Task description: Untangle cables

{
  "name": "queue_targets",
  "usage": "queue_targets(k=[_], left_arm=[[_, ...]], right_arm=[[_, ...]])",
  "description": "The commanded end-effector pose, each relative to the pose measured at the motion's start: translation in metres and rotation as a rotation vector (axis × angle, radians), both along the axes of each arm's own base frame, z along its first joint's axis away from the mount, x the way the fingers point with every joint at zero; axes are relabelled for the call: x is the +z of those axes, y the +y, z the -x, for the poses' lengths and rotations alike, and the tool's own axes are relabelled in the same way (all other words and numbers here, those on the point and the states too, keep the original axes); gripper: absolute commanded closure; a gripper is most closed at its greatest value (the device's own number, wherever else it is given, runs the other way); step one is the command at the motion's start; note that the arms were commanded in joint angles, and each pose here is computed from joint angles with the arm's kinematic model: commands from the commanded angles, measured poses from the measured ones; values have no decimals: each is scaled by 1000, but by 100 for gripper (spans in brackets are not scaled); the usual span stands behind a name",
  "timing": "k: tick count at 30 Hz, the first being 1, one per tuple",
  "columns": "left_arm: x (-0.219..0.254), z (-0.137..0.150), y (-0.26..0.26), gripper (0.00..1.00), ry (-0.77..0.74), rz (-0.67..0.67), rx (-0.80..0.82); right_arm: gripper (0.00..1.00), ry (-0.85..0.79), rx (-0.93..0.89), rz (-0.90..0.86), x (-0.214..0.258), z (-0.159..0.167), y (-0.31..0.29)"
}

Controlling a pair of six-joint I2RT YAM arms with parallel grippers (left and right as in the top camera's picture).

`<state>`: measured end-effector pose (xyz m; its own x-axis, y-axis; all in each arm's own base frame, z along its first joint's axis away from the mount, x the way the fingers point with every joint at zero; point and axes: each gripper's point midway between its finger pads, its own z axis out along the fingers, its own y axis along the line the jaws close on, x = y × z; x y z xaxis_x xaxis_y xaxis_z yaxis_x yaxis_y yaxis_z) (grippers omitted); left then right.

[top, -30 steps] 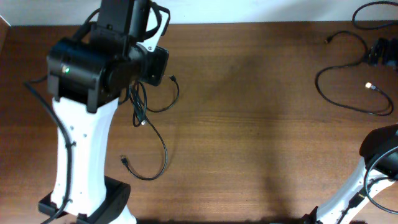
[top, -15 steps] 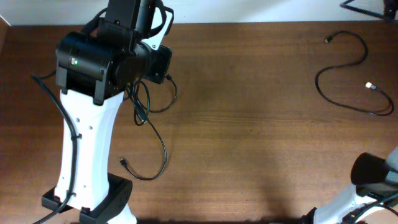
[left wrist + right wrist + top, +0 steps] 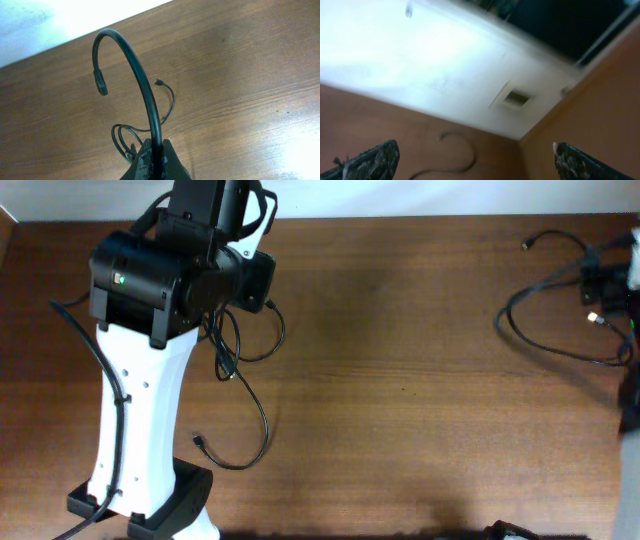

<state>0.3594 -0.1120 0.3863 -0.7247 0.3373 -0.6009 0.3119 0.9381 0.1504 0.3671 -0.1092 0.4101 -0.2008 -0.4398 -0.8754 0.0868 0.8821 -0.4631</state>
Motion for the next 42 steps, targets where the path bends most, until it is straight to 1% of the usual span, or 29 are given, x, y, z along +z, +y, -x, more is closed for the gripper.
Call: queue_targets(k=[1, 5, 6, 8, 10, 15, 18, 20, 22, 25, 28, 32, 34, 42], left_arm=[[6, -2, 1, 100, -29, -2, -6], [6, -2, 1, 100, -29, -3, -6], [6, -2, 1, 100, -27, -3, -6], [4, 0, 2, 100, -16, -15, -15], [2, 2, 3, 100, -5, -22, -18], [3, 3, 3, 100, -7, -21, -18], [3, 3, 3, 100, -7, -21, -17], [3, 3, 3, 100, -7, -21, -18], [3, 3, 3, 100, -7, -21, -18], [3, 3, 3, 100, -7, -21, -18], [3, 3, 3, 100, -7, -21, -18], [3, 3, 3, 100, -7, -21, -17], [3, 3, 3, 100, -7, -21, -17], [3, 3, 3, 100, -7, -21, -17]], right_arm=[[1, 95, -41, -50, -46, 5, -2], [2, 240, -53, -124, -92, -3, -6], [2, 298, -69, -154, -112, -7, -11], [1, 445, -130, -246, -168, -18, -23], [2, 535, -168, -315, -207, -25, -28], [2, 633, -250, -445, -268, -39, -40], [2, 673, -283, -470, -287, -35, -51], [1, 663, -337, -509, -293, -31, -68], [1, 613, -422, -588, -293, -22, -95], [2, 579, -414, -622, -291, -17, -114], [2, 612, -449, -634, -310, -8, -130], [1, 699, -460, -675, -351, -5, -129], [1, 714, -461, -682, -361, -6, -129], [2, 673, -469, -657, -361, -14, -138]])
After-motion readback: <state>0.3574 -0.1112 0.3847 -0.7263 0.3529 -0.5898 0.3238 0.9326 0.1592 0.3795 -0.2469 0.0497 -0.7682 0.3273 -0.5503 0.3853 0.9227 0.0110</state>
